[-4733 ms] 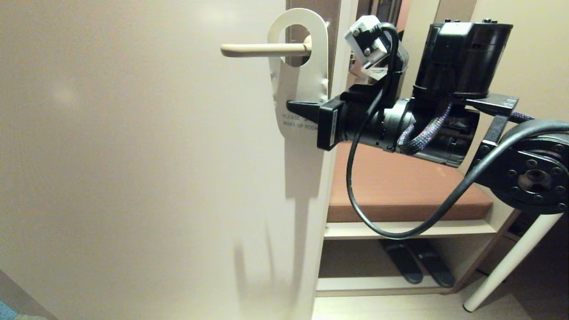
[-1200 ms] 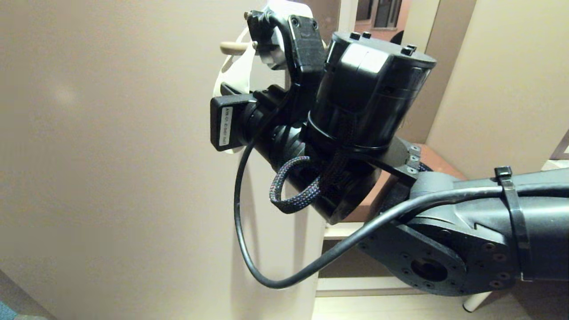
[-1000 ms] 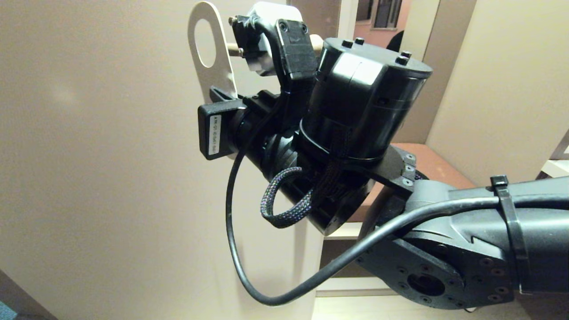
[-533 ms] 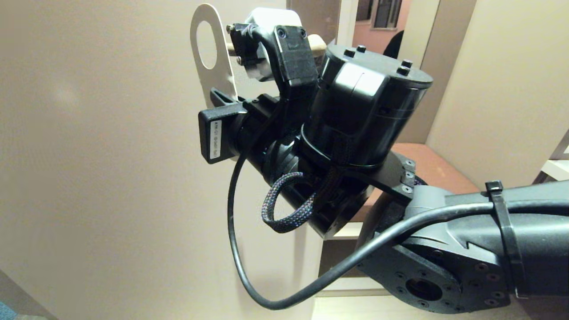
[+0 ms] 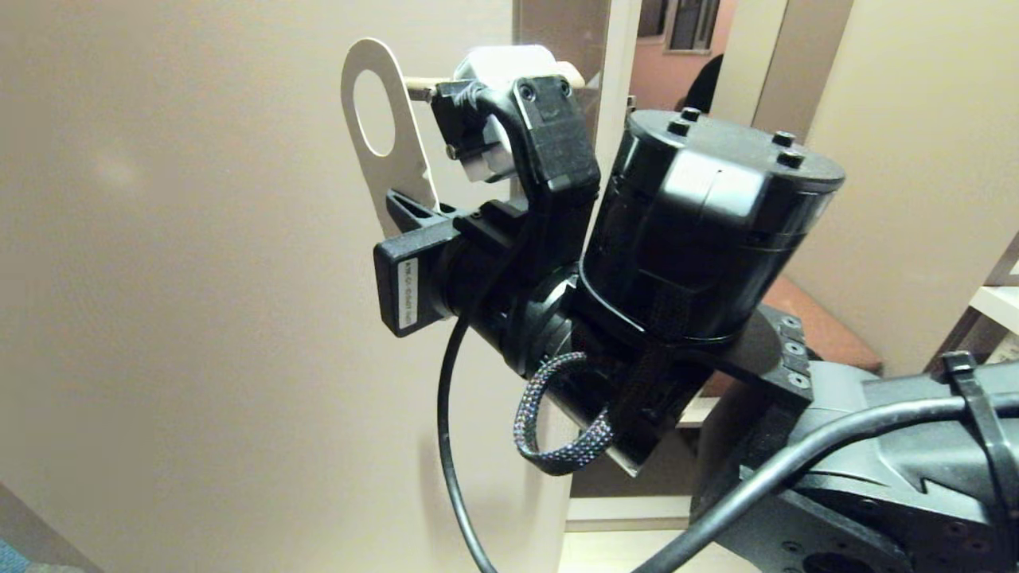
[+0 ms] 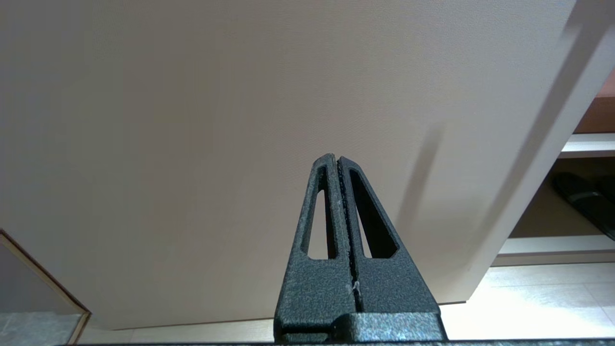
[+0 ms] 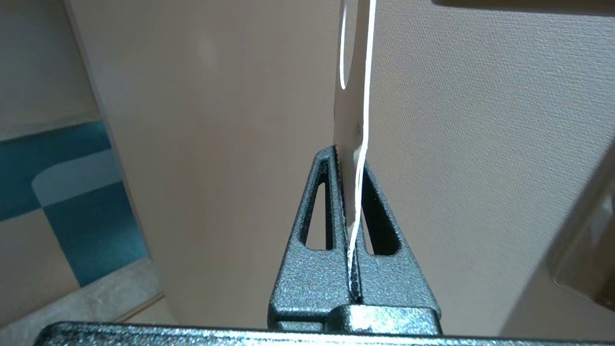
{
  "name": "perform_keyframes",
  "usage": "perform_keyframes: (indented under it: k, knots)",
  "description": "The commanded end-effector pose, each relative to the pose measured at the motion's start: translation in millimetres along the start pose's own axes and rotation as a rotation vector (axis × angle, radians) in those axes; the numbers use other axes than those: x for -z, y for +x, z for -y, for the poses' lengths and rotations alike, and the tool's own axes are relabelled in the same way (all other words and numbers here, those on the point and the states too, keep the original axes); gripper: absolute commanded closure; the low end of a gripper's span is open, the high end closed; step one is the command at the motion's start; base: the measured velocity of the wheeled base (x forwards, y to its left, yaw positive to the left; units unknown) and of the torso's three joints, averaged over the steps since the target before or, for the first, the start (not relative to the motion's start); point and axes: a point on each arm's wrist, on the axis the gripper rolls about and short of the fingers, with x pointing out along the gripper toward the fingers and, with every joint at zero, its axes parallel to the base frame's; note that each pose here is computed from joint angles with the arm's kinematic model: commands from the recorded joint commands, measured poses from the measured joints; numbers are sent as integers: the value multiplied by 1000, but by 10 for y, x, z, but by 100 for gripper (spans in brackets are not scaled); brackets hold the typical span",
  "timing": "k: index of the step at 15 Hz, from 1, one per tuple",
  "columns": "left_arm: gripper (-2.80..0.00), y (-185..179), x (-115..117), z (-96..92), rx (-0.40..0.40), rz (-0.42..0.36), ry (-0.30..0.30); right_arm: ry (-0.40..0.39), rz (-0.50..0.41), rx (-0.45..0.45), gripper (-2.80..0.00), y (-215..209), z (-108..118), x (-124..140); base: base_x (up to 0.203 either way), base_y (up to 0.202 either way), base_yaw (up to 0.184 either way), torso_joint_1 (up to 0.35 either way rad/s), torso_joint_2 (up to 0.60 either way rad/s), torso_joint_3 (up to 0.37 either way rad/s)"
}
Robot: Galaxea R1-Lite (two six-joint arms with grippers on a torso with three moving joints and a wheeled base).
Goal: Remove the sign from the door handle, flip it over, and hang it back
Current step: Hand it to the other hand
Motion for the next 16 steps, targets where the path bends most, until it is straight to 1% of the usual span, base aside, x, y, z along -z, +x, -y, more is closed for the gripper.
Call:
perform_keyframes:
  k: [1, 11, 13, 16]
  knots:
    - [0, 0, 0, 0, 0, 0, 0, -2, 11, 3, 0, -108, 36, -87, 0, 0, 0, 0, 0, 0]
    - [0, 0, 0, 0, 0, 0, 0, -50, -6, 13, 0, -546, 213, -223, 0, 0, 0, 0, 0, 0]
    - [0, 0, 0, 0, 0, 0, 0, -56, -7, 29, 0, -633, 295, -250, 0, 0, 0, 0, 0, 0]
    - [0, 0, 0, 0, 0, 0, 0, -84, -1, 92, 0, -787, 526, -319, 0, 0, 0, 0, 0, 0]
